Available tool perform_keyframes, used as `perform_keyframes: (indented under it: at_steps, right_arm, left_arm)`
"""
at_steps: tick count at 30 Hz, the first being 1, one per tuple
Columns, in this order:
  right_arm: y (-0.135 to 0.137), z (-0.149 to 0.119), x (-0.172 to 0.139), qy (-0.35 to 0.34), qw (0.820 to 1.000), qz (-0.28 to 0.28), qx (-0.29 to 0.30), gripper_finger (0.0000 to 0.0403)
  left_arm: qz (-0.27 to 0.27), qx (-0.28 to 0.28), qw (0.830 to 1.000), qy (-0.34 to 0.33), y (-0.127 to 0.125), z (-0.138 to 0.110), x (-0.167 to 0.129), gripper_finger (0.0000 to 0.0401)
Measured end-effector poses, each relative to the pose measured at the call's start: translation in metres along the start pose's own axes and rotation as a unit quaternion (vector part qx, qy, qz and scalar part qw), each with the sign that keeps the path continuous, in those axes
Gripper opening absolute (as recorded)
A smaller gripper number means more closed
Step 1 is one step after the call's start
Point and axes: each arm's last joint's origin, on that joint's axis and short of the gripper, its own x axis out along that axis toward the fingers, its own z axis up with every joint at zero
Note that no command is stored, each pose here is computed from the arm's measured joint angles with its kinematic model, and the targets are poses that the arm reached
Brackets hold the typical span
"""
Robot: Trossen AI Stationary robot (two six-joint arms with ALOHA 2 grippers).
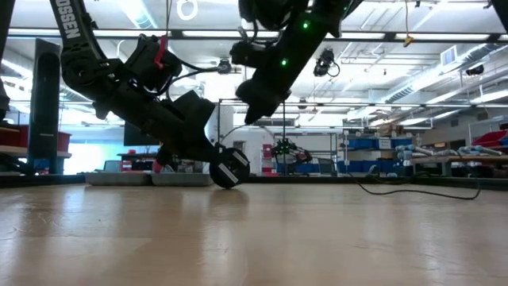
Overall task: Coil cords
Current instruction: Coil the black wire onto the spool
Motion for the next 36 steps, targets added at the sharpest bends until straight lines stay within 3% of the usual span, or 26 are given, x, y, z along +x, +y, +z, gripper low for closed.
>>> perform_keyframes:
  at_steps: [8,16,23,26,30,36]
  right_arm:
    - [-0.026,-0.019,0.008,0.074,0.995,-0.016,0.064,0.0]
    - [0.002,-0.071,0.018,0.122,0.985,0.015,0.117,0.0]
    - [0.032,-0.104,0.02,0.087,0.981,0.046,0.167,0.0]
    - [0.036,-0.106,0.02,0.062,0.981,0.053,0.177,0.0001]
    - [0.039,-0.099,0.015,0.042,0.986,0.067,0.147,0.0004]
    - [0.021,-0.086,-0.006,0.0,0.983,0.121,0.138,0.0001]
  left_arm:
    - [-0.009,-0.006,1.0,0.005,0.0,-0.001,0.0,0.0]
    - [-0.02,-0.009,1.0,-0.006,-0.001,0.001,0.0,0.0]
    - [-0.021,-0.01,1.0,-0.009,-0.002,0.001,0.0,0.0]
    - [-0.02,-0.011,1.0,-0.011,-0.002,0.002,0.0,0.0]
    - [-0.02,-0.011,1.0,-0.012,-0.002,0.002,0.0,0.0]
    - [-0.019,-0.011,1.0,-0.013,-0.002,0.002,0.0,0.0]
